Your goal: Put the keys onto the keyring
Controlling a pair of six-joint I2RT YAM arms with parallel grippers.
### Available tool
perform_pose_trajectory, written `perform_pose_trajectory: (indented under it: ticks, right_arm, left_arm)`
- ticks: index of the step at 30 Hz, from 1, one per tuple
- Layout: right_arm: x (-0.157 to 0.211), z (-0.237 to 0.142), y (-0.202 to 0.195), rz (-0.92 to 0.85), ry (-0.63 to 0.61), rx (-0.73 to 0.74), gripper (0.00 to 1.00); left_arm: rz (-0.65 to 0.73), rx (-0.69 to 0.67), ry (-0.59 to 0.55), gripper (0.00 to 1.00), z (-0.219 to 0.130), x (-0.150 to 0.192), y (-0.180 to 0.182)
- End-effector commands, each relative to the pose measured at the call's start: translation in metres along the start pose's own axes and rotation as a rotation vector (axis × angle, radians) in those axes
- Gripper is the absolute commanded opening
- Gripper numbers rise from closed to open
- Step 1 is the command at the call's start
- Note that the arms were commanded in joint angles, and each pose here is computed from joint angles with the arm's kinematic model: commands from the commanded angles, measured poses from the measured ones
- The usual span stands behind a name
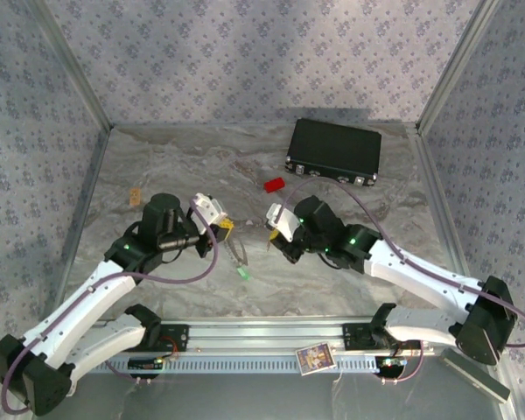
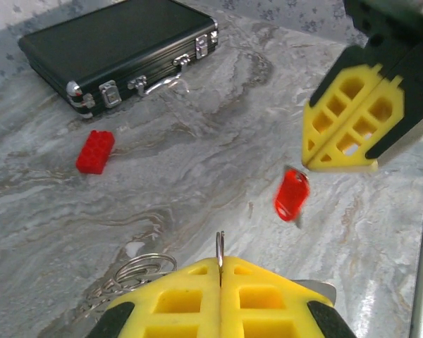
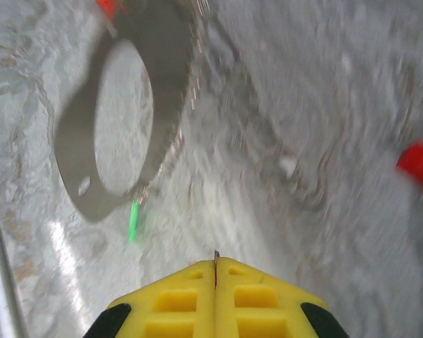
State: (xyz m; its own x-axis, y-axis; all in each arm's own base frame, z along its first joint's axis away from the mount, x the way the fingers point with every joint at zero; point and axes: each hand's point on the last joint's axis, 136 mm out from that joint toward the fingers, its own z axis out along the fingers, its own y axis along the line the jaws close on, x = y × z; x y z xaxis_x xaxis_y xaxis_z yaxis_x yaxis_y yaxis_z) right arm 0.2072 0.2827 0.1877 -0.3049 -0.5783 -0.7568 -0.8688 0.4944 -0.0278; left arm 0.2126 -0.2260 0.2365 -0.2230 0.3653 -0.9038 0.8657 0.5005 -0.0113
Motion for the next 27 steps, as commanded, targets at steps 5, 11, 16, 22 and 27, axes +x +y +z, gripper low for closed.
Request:
perform_pose_trajectory:
  ticks: [5, 11, 16, 22, 27]
  right_arm:
    - [0.101, 0.016, 0.015, 0.450, 0.418, 0.020, 0.00]
    - [0.110, 0.040, 0.009, 0.522, 0.489, 0.036, 0.00]
    - [0.114, 0.061, -0.002, 0.542, 0.566, 0.033, 0.00]
    - [0.114, 0.081, -0.013, 0.547, 0.607, 0.029, 0.00]
    - [0.116, 0.095, -0.022, 0.574, 0.614, 0.029, 0.00]
  left_arm:
    - [0.096, -0.083, -0.076, 0.00, -0.005, -0.016, 0.012]
    - [0.089, -0.148, -0.078, 0.00, -0.006, -0.014, 0.022]
    - [0.084, -0.146, -0.080, 0.00, -0.006, -0.014, 0.021]
    - [0.081, -0.141, -0.096, 0.00, -0.004, -0.015, 0.021]
    - [0.075, -0.139, -0.098, 0.00, -0.003, -0.015, 0.021]
